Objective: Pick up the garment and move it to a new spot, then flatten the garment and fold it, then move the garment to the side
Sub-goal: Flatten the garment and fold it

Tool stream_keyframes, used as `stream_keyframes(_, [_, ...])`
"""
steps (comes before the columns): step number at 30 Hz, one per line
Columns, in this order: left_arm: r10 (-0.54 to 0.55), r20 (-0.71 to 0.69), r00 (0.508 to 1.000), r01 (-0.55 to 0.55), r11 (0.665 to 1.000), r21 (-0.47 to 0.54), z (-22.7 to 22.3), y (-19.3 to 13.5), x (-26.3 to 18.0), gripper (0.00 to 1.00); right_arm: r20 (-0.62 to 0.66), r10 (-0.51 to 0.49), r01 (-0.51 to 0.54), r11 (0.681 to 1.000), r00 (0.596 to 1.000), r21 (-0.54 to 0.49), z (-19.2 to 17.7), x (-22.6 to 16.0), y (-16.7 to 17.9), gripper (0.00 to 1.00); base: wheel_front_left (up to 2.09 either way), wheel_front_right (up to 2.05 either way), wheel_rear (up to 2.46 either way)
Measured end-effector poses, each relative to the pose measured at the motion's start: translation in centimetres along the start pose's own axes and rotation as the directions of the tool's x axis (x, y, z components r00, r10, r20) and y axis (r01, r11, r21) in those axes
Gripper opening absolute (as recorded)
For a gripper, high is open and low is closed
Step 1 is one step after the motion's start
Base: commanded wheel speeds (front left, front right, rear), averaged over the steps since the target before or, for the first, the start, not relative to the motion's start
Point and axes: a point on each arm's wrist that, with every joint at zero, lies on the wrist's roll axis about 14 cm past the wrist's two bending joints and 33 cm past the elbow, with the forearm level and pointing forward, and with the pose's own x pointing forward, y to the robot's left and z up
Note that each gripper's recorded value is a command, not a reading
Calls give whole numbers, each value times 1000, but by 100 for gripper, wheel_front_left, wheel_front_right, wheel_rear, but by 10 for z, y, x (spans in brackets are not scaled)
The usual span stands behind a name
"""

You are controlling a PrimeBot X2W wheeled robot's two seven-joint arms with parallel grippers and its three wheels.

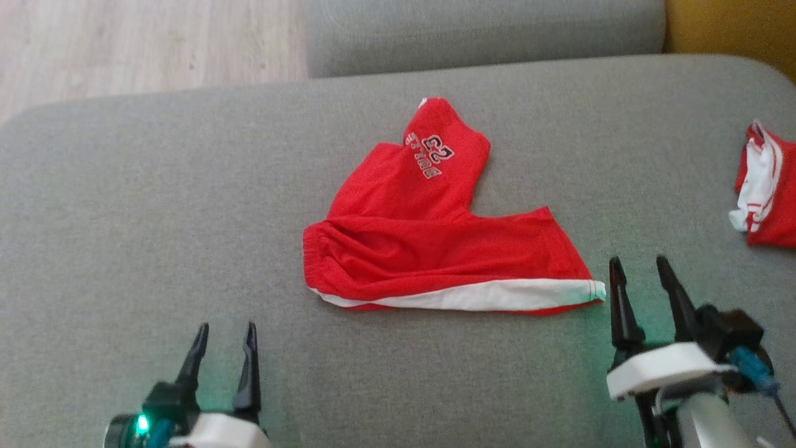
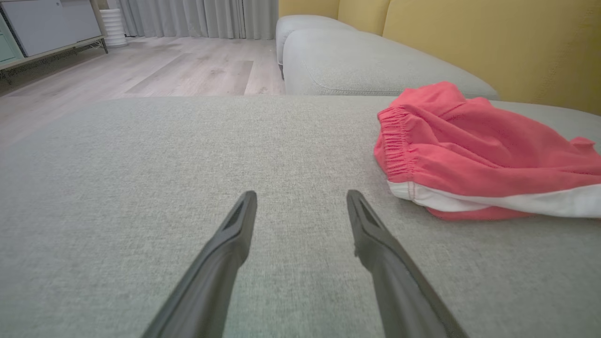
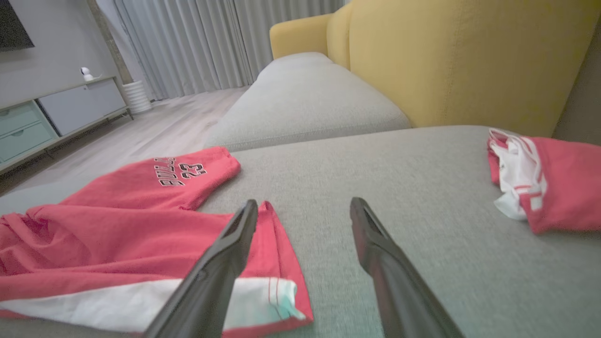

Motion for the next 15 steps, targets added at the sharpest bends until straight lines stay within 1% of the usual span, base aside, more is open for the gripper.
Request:
stream_keyframes(7, [12, 23, 1000, -12, 1000, 9, 0, -1, -26, 100, -46, 2, -1, 1000, 999, 10, -16, -20, 2, 100, 0, 0, 0])
stream_keyframes(11, [-9, 28, 1000, 8, 1000, 10, 1, -7, -26, 100, -66, 2, -1, 1000, 998, 18, -23, -22, 3, 100, 0, 0, 0])
stream_keyframes(15, [-17, 19, 1000, 17, 1000, 6, -1, -10, -24, 100, -127, 8, 0, 998, 992, 59, -42, -24, 7, 100, 0, 0, 0])
